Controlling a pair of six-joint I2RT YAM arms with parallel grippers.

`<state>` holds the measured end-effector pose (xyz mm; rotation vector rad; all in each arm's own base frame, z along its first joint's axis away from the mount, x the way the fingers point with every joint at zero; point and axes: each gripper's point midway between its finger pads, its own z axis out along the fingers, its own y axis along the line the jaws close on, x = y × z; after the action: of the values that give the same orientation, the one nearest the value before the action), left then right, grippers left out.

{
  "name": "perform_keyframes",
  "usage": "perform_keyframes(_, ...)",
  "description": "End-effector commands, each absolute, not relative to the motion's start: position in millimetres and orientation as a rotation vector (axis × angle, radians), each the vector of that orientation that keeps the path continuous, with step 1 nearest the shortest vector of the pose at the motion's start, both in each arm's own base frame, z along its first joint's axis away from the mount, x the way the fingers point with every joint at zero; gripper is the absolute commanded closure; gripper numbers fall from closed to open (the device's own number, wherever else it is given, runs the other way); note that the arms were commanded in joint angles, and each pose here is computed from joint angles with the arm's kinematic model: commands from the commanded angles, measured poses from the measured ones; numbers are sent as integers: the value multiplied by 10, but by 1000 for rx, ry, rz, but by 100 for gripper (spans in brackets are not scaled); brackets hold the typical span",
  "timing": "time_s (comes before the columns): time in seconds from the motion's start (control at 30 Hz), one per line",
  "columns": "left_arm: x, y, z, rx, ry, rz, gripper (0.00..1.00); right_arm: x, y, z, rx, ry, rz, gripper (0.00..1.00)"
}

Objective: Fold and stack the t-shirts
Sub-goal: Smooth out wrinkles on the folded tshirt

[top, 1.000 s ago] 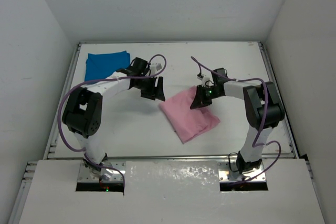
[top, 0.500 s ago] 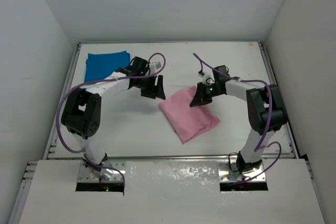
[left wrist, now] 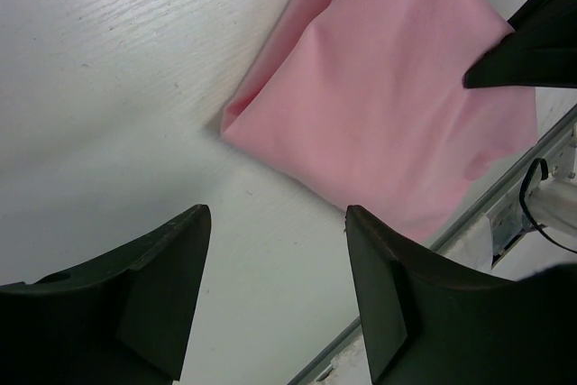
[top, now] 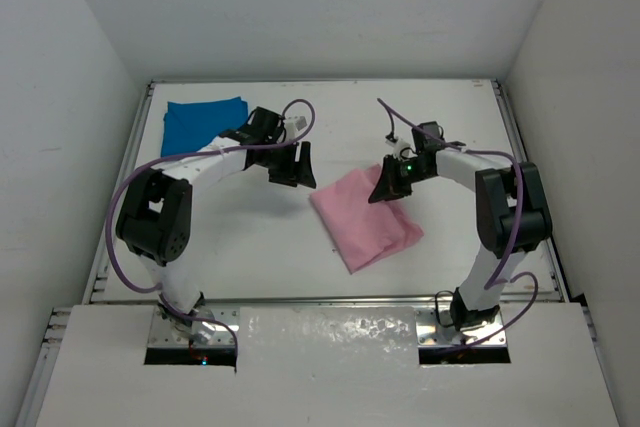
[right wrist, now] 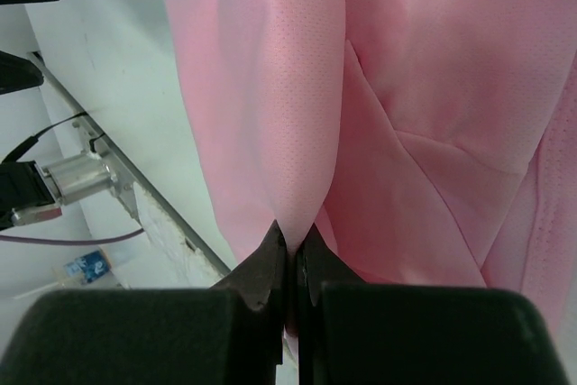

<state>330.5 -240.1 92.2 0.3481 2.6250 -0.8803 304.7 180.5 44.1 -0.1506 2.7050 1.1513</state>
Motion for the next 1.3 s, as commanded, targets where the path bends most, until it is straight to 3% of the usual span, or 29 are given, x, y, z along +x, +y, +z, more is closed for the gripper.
perform_keyframes(0.0, 3392, -2447, 1182, 368, 2526, -910, 41, 3160, 1753, 663, -159, 2659, 1123, 100)
perform_keyframes(0.63, 3221, -2505, 959, 339, 2558, -949, 42, 3261, 1754, 947, -135, 2620, 1132, 100)
perform_keyframes(1.27, 2901, -3143, 936, 448, 2546, -1065, 44, 3109, 1526, 1025, -53, 2587, 1113, 100)
